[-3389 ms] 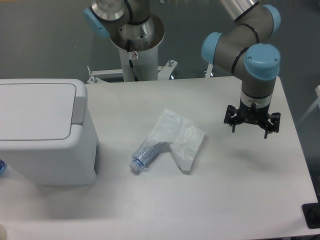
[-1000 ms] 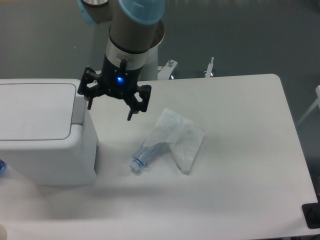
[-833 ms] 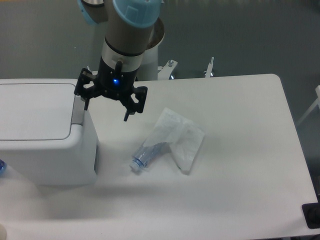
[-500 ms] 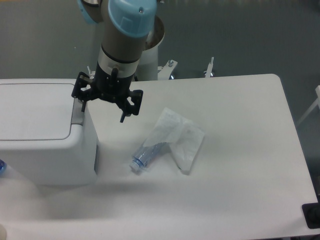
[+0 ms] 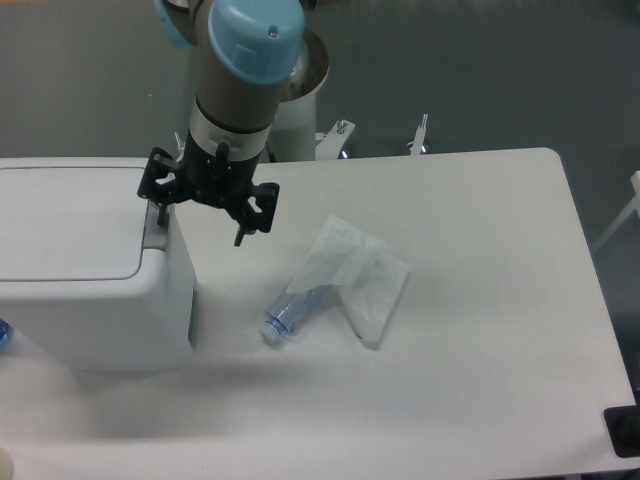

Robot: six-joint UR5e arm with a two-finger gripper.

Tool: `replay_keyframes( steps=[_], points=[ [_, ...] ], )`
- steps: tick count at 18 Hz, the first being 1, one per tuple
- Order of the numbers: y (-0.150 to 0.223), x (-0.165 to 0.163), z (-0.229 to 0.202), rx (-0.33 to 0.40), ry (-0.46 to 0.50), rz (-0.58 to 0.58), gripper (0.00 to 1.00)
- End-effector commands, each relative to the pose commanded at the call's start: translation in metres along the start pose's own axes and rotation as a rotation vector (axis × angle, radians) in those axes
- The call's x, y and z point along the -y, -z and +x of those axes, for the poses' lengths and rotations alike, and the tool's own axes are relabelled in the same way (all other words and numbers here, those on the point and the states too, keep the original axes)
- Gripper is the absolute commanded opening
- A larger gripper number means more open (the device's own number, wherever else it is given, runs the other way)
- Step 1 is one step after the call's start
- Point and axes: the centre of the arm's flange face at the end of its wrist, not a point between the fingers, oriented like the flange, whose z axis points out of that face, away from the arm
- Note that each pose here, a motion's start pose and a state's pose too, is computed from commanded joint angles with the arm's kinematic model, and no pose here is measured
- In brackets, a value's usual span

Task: Open the trash can
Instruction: 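Hook the gripper finger on the lid edge and lift it open, then move the gripper away from the open bin back over the bag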

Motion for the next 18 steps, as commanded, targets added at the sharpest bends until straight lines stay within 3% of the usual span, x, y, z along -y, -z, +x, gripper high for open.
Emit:
replay_keyframes(
  steps=[10, 18],
  points=[
    [0.010, 0.003, 0.000, 0.009, -0.006, 0.019, 1.00],
    [0.040, -0.010, -0.108, 0.056, 0.111, 0.096, 1.00]
  ],
)
